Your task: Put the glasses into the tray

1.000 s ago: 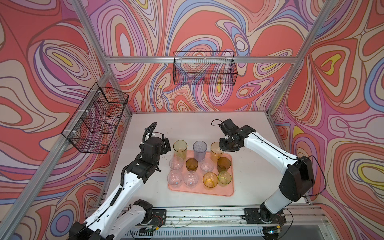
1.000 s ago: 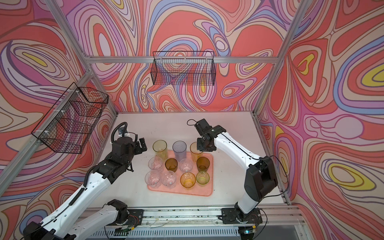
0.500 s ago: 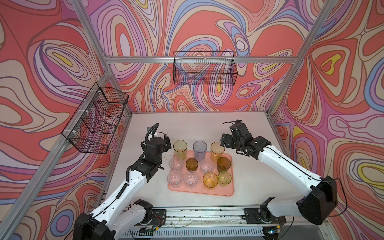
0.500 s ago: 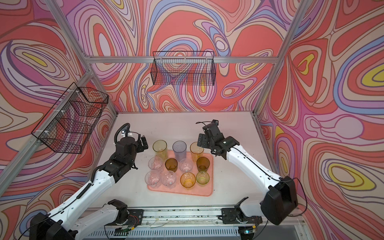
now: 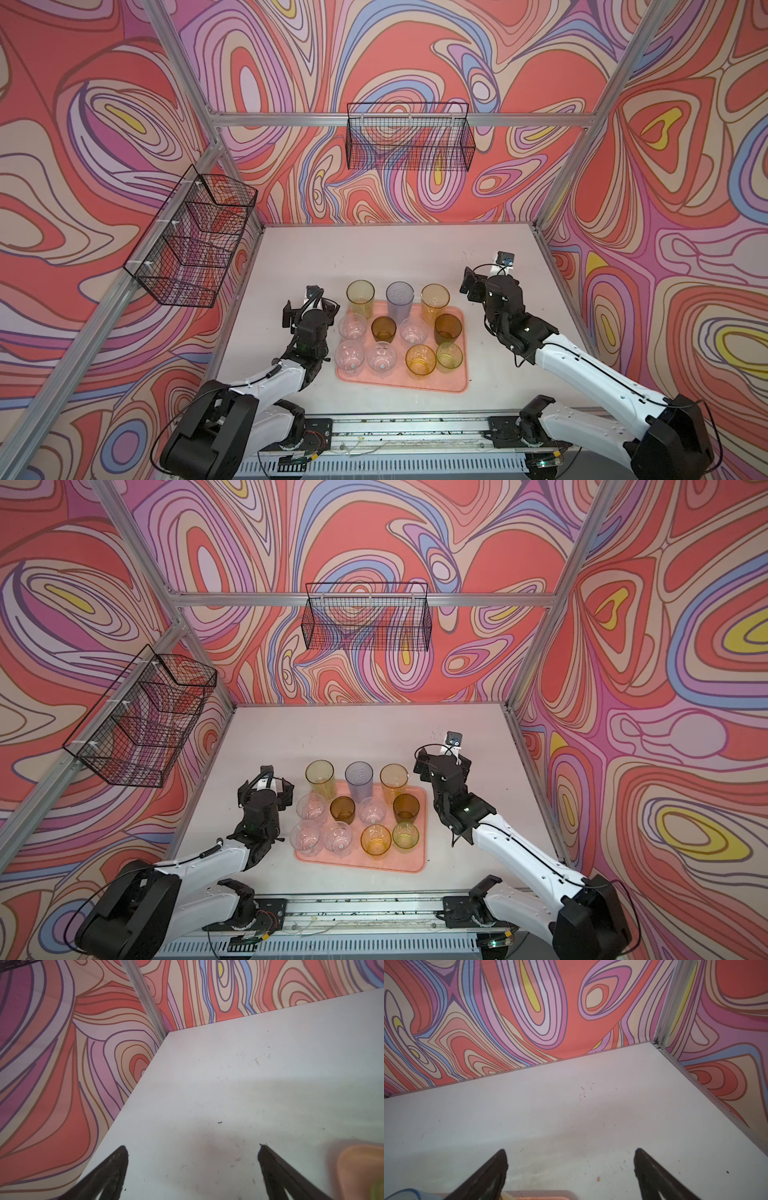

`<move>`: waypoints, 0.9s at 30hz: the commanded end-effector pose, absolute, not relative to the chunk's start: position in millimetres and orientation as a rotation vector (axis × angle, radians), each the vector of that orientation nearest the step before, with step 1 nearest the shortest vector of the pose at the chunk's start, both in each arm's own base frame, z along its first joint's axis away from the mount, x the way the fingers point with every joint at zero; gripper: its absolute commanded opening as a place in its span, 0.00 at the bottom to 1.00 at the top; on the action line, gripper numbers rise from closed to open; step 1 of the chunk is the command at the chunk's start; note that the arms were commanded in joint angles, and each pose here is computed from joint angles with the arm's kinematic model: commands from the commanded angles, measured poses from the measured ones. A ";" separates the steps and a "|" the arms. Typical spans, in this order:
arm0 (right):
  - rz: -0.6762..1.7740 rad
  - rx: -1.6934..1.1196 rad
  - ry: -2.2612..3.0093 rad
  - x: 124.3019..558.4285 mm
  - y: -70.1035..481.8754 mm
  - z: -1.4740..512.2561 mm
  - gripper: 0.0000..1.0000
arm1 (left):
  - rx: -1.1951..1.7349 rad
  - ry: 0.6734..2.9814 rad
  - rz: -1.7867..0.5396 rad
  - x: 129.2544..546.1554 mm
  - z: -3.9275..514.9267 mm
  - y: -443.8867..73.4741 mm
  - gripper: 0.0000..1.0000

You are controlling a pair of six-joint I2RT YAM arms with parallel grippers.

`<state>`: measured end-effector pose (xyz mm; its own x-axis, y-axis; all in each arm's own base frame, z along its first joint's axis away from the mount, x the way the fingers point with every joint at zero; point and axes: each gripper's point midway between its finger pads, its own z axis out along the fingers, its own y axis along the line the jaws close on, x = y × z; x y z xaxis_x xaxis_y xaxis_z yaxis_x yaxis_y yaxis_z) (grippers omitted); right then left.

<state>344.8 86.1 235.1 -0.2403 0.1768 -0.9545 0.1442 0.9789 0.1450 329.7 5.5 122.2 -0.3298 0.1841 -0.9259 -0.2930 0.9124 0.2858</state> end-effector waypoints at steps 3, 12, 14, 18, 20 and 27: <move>-0.148 0.330 1.644 343.8 35.7 240.9 0.99 | -0.079 1.715 0.443 345.7 138.6 6.0 1.00; -0.234 0.474 1.555 332.2 -32.1 186.9 0.98 | -0.091 1.698 0.368 361.6 123.7 5.0 1.00; -0.260 0.471 1.576 338.7 -36.0 174.3 0.98 | -0.099 1.680 0.361 358.2 124.4 5.8 1.00; -0.286 0.422 1.592 355.2 -32.3 156.8 0.98 | -0.095 1.755 0.299 368.3 115.5 8.7 1.00; -0.323 0.406 1.626 363.2 -32.6 146.4 0.98 | -0.137 1.806 0.248 371.5 102.4 17.1 1.00; -0.345 0.374 1.573 367.2 -38.0 136.4 0.98 | -0.153 1.895 0.257 388.3 92.9 23.1 1.00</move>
<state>364.7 -35.0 118.1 -0.1354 0.0330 -0.9902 0.4460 0.8945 -0.0312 379.3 27.3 99.1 -0.2861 0.0480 -0.9570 -0.2589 0.9577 0.1254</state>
